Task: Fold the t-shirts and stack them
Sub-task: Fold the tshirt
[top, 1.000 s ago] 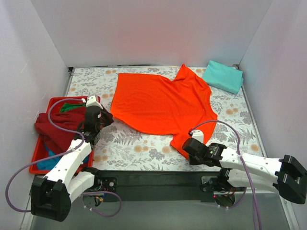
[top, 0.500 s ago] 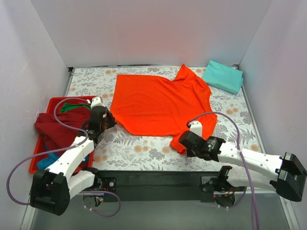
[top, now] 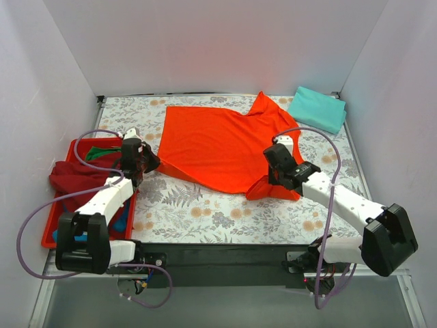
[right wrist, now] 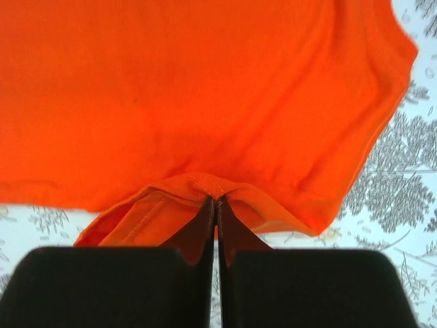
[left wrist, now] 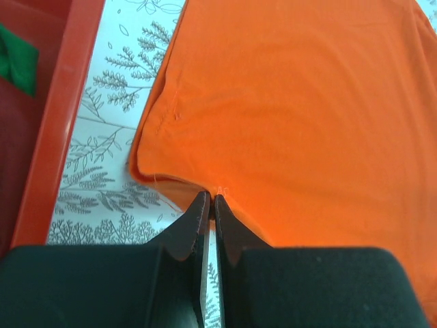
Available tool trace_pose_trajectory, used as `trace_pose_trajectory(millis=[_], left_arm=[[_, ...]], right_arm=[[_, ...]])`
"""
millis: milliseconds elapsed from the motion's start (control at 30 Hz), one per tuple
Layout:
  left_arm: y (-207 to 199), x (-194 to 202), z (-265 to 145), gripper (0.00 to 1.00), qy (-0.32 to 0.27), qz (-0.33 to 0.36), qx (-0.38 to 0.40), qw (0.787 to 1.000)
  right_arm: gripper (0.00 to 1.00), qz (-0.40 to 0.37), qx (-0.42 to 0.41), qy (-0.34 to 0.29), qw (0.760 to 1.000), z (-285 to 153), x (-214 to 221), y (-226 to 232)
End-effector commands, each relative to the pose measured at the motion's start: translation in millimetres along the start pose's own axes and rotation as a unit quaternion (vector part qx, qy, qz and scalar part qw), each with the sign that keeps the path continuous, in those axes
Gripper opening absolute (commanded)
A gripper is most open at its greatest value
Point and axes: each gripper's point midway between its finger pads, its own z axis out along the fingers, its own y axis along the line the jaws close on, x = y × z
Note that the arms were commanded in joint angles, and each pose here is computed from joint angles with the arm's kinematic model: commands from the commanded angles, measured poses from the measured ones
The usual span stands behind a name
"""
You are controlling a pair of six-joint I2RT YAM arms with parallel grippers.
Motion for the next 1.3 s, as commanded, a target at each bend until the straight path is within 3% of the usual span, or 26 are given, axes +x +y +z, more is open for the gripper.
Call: trace_pose_trajectory(millis=[0,600,1267], left_arm=[[-13.9,-24.7,6.9,0.00,-0.021,0.004,0.029,0.999],[-8.5,-67.0,58.0,0.00,-0.034,0.002,0.010,0.999],[1.1,-73.9,93.5,0.00,-0.028,0.007,-0.005,1.000]], right_arm=[[0.01,-0.003,-0.015,-0.051,0.999,5.3,-52.7,0.7],[0.01,0.018,-0.012,-0.087,0.996,65.8,-171.0,-31.9],[0.01,0.024,-0.016,-0.094,0.995,102.9,-214.9,-46.9]])
